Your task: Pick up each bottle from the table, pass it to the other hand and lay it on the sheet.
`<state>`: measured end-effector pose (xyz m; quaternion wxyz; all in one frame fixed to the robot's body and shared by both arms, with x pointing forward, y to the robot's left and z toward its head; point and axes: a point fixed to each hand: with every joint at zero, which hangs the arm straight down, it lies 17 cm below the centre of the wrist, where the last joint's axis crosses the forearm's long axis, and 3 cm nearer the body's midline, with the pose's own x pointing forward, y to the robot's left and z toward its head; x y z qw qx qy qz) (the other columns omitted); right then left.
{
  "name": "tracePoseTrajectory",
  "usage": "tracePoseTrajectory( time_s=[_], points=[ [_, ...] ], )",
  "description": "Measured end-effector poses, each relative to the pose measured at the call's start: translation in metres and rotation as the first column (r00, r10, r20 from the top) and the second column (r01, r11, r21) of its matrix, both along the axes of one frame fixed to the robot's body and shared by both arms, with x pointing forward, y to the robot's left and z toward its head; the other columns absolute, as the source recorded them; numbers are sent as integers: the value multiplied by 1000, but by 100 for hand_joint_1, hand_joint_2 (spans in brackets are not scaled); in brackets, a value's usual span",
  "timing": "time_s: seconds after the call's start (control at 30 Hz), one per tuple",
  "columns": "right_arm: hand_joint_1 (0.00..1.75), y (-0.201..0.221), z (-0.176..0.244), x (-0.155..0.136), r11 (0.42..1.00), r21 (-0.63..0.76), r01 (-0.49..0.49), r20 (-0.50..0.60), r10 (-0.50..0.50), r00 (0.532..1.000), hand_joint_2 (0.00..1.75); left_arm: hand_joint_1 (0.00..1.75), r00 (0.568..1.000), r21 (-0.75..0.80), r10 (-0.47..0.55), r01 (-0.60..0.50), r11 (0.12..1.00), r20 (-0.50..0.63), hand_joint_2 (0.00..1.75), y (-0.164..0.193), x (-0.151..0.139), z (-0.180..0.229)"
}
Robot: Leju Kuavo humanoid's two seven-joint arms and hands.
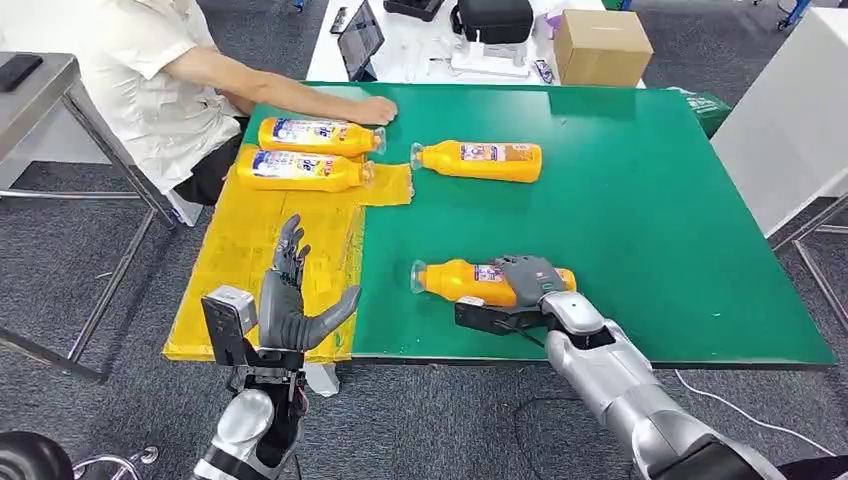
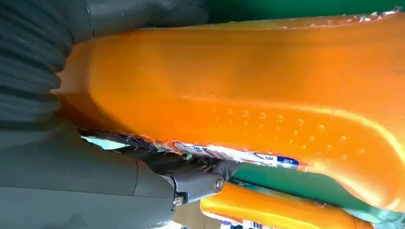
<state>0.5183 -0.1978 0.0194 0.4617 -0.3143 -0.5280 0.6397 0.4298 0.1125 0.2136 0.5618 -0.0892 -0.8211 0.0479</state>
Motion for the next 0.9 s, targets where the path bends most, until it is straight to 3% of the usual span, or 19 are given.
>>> tracePoseTrajectory(
  time_s=[0.13,0.23,0.4,0.53,0.67,0.77,0.9],
  points=[
    [175,6,4,-1,999,51,-15,5,15,1000,175,0,1000,0,-2,2,1000,0,175,0,0,0],
    [175,24,7,-13,971,232,-63,-60,79,995,175,0,1000,-22,0,0,1000,-6,175,1,1,0],
    [175,43,34,-26,870,485,-89,-25,115,993,175,0,996,-135,17,-28,990,-87,175,12,2,-14],
    [175,60,61,-43,730,679,-85,5,111,994,175,0,972,-294,-65,-4,956,-224,175,9,-8,-51],
    [173,65,80,-49,662,742,-100,40,106,994,175,0,960,-332,-93,0,943,-263,175,7,-15,-65],
    [171,67,101,-53,580,805,-122,78,100,992,175,0,948,-375,-132,15,927,-290,175,2,-20,-73],
    [171,76,121,-59,521,840,-150,115,100,988,175,0,960,-349,-100,3,937,-260,175,3,-26,-69]
  ],
)
